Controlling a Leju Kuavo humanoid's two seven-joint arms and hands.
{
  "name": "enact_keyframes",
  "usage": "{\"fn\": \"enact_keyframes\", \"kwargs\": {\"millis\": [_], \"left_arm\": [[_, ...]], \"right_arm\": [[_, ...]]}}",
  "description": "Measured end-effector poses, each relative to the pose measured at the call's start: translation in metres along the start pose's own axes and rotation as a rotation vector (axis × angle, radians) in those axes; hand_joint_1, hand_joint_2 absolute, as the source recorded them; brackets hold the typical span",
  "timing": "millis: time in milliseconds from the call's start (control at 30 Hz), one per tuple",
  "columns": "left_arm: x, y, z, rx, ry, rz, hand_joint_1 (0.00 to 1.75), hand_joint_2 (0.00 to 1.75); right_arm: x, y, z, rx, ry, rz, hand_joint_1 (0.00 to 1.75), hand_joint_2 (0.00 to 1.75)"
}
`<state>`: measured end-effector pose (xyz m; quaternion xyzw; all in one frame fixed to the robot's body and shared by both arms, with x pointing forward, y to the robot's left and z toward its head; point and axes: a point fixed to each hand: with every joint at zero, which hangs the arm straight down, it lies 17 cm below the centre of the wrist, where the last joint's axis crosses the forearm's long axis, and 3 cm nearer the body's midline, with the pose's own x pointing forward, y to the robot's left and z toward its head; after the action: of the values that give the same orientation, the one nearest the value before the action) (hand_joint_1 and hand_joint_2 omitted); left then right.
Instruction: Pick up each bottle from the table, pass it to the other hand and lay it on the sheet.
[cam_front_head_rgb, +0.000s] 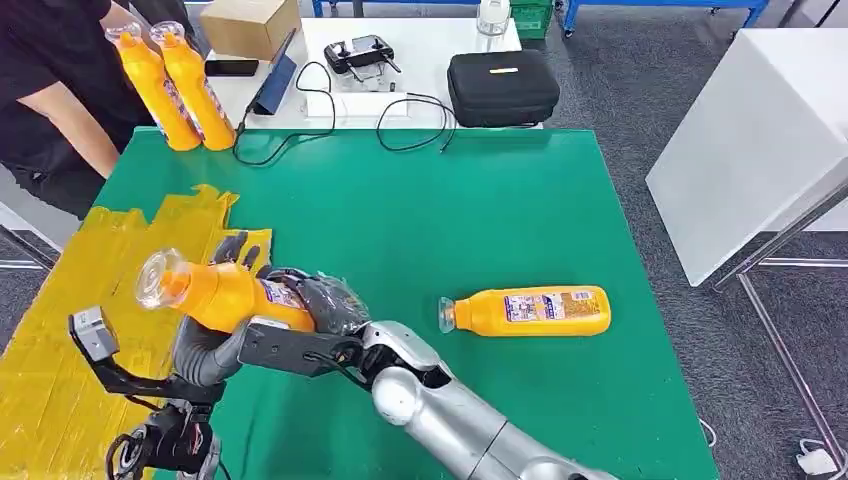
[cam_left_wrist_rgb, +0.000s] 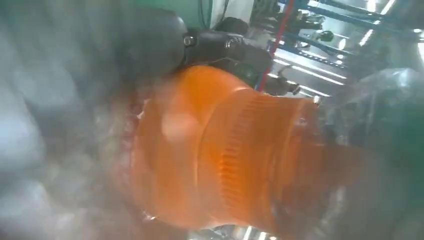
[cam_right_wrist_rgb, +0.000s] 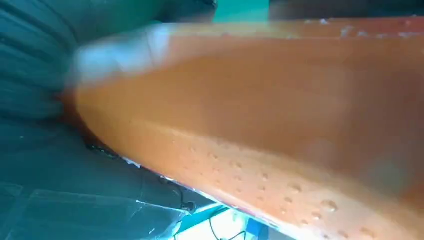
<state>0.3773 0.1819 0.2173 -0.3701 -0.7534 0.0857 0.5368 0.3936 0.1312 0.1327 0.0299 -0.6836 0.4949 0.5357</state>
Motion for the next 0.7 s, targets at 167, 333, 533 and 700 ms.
{"fn": "enact_keyframes", "kwargs": {"millis": [167, 333, 533, 700], "left_arm": [[0.0, 0.0012, 0.0017, 0.006, -0.005, -0.007, 1.75, 1.75], [0.0006, 0.0021, 0.0017, 0.009, -0.01, -0.016, 1.75, 1.75], [0.002, 0.0023, 0.0019, 0.009, -0.018, -0.018, 1.75, 1.75], [0.0041, 0.0018, 0.0022, 0.006, -0.032, -0.025, 1.75, 1.75]], "right_arm": [[0.0001, 0.0021, 0.0001, 0.004, 0.005, 0.004, 1.75, 1.75], [0.0006, 0.0025, 0.0001, 0.006, 0.005, 0.005, 1.75, 1.75], [0.0012, 0.0021, -0.0004, 0.007, 0.007, -0.001, 1.75, 1.75], [0.0032, 0.0013, -0.0015, 0.011, 0.005, -0.004, 1.75, 1.75]]}}
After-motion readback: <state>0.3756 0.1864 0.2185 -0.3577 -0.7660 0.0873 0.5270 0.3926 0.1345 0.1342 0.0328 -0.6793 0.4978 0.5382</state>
